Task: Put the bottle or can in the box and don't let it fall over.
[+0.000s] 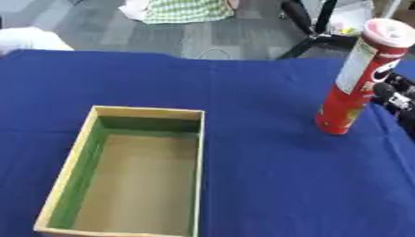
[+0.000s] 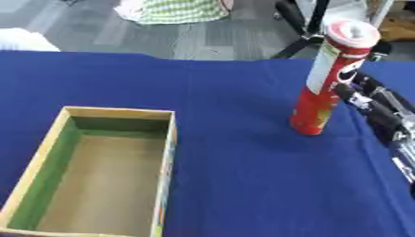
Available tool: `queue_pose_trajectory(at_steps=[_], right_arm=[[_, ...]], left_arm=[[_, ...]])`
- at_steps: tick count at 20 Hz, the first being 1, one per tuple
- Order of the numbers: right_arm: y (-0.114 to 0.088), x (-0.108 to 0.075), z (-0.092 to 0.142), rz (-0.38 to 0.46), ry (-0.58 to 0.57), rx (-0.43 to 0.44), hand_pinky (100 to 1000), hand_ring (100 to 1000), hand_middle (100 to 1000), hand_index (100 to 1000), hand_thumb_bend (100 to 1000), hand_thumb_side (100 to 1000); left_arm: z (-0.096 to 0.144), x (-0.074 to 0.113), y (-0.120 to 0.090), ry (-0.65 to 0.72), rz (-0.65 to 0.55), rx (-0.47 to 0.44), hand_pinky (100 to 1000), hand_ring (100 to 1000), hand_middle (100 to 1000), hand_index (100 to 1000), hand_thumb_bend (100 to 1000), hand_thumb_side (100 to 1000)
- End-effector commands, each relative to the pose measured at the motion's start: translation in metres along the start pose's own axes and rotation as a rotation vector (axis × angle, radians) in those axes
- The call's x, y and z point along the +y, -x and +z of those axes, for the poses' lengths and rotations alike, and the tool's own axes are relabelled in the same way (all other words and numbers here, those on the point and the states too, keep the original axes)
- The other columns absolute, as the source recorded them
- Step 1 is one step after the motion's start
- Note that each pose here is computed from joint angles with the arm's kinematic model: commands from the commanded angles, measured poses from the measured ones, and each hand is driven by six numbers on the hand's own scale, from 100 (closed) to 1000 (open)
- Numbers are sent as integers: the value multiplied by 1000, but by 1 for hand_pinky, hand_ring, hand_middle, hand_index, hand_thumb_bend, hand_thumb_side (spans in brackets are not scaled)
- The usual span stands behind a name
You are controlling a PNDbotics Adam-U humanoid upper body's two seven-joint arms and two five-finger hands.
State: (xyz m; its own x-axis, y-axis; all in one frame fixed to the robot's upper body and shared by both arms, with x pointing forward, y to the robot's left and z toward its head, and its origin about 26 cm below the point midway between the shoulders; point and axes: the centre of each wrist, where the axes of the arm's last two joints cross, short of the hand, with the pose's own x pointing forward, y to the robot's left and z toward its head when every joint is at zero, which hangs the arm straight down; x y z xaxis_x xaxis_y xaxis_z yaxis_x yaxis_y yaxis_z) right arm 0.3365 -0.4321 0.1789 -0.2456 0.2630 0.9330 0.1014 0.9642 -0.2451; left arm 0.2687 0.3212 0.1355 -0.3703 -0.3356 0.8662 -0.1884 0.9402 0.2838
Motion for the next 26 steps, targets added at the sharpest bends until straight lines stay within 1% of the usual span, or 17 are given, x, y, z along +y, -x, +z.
queue_pose_trajectory(at_steps=[1,26], right_arm=[[-17,-13,-5,45,7,-32,972,1000,1000,982,1000,549],[-34,-13,-14,47,10,-77,972,1000,1000,967,1000,549]], left_arm=[[-4,2,-8,4,-13,-35,969,817,833,830,100,674],[-7,-1,-12,6,-13,-51,973,818,835,830,100,681]])
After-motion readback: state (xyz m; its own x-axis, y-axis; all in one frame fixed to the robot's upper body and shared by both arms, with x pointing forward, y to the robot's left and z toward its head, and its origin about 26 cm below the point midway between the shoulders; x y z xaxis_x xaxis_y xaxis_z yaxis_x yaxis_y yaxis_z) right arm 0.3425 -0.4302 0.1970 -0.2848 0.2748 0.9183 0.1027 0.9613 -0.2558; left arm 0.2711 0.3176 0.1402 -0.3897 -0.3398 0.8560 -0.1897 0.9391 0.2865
